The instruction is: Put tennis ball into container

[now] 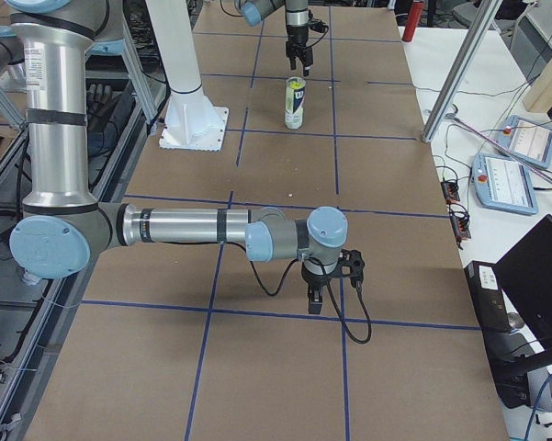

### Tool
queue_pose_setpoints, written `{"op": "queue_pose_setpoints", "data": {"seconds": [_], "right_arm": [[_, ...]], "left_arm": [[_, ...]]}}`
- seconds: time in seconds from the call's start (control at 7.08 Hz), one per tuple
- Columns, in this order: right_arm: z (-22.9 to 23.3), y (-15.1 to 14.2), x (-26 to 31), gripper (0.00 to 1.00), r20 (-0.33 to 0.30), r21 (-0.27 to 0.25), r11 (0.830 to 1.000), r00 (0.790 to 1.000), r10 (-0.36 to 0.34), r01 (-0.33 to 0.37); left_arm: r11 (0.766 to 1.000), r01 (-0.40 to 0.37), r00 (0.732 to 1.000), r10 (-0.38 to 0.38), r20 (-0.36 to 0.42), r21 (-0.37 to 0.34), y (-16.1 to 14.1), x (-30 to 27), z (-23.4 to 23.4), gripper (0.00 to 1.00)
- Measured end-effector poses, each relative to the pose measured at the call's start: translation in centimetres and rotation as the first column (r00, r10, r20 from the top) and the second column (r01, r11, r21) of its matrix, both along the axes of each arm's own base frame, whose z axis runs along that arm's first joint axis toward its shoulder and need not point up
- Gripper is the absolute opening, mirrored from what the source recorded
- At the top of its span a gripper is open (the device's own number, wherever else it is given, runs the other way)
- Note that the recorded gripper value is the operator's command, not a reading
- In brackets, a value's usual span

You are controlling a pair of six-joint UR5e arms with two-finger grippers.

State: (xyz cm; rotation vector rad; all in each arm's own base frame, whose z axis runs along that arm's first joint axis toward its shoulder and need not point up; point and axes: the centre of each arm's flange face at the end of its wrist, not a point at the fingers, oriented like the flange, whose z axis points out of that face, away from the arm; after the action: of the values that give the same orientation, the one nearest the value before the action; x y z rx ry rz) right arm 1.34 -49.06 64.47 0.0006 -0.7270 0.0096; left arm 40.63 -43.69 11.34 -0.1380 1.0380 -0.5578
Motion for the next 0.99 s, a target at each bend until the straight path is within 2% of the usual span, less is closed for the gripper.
{"op": "queue_pose_setpoints", "data": {"seconds": [0.14, 0.28, 0.42, 0.57, 0.85, 0.99], "right_arm": [[0.0, 0.0, 0.0, 1.0, 0.0, 0.0, 1.0, 1.0, 0.0, 0.0], [0.0, 0.0, 0.0, 1.0, 0.0, 0.0, 1.0, 1.0, 0.0, 0.0], [0.0, 0.0, 0.0, 1.0, 0.0, 0.0, 1.0, 1.0, 0.0, 0.0], [0.0, 0.0, 0.0, 1.0, 0.0, 0.0, 1.0, 1.0, 0.0, 0.0], [0.0, 0.0, 0.0, 1.0, 0.0, 0.0, 1.0, 1.0, 0.0, 0.0], [0.0, 0.0, 0.0, 1.0, 0.0, 0.0, 1.0, 1.0, 0.0, 0.0]], "left_arm": [[0.995, -0.013, 0.999, 0.009, 0.039, 0.098, -1.6, -3.6, 2.1, 1.0], [0.979, -0.049, 0.994, 0.029, 0.105, 0.198, -3.0, -7.8, 5.6, 1.0], [0.958, -0.113, 0.98, 0.064, 0.186, 0.265, -4.2, -11.4, 10.0, 1.0], [0.932, -0.201, 0.958, 0.123, 0.259, 0.301, -5.1, -15.0, 14.8, 1.0], [0.874, -0.356, 0.907, 0.24, 0.346, 0.329, -6.4, -26.2, 27.0, 1.0], [0.865, -0.388, 0.892, 0.266, 0.365, 0.317, -6.2, -32.3, 33.4, 1.0]]}}
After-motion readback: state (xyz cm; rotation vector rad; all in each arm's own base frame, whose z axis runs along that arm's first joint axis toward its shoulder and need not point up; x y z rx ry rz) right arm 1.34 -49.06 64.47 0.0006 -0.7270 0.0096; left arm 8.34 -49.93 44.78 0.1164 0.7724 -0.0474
